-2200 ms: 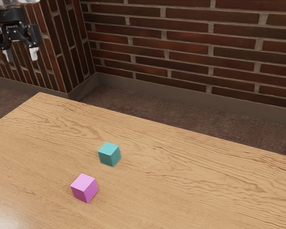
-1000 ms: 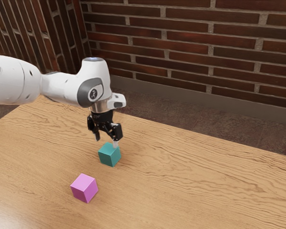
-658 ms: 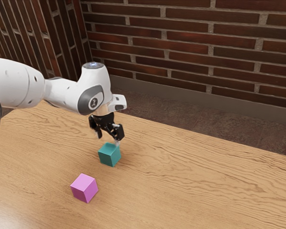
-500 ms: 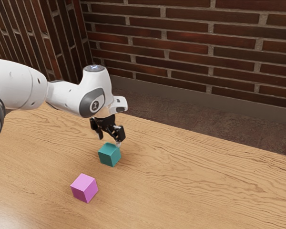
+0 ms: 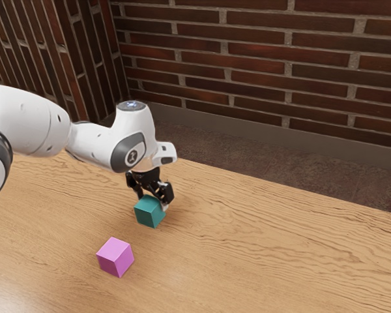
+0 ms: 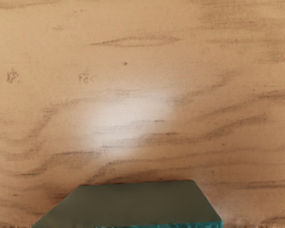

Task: Pick up the blue block with one arm, and put the blue block on the pink block with one arm

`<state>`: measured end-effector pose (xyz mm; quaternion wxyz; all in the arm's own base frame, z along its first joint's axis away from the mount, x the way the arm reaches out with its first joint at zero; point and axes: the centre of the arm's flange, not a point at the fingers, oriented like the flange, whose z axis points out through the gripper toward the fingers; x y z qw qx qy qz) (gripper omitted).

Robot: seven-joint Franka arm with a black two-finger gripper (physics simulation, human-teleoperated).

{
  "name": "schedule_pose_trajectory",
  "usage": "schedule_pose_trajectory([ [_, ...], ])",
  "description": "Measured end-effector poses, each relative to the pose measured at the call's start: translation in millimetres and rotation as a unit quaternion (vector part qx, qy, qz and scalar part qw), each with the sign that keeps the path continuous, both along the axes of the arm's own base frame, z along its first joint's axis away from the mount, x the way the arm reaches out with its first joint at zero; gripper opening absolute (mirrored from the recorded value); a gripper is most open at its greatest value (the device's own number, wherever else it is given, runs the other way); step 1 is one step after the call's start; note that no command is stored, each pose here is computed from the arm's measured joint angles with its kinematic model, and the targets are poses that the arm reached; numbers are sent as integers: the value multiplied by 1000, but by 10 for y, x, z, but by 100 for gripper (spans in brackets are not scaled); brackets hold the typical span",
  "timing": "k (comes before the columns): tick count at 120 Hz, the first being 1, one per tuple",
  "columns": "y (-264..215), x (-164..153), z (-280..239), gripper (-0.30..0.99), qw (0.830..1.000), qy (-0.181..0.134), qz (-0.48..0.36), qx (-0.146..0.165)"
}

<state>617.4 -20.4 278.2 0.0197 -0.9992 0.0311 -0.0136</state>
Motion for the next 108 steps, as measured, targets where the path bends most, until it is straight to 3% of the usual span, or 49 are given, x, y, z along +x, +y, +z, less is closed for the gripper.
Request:
schedule_pose_trajectory([
  [62, -29, -182, -143, 66, 1000, -2, 2, -2],
  [108, -24, -181, -152, 41, 1000, -5, 5, -1],
])
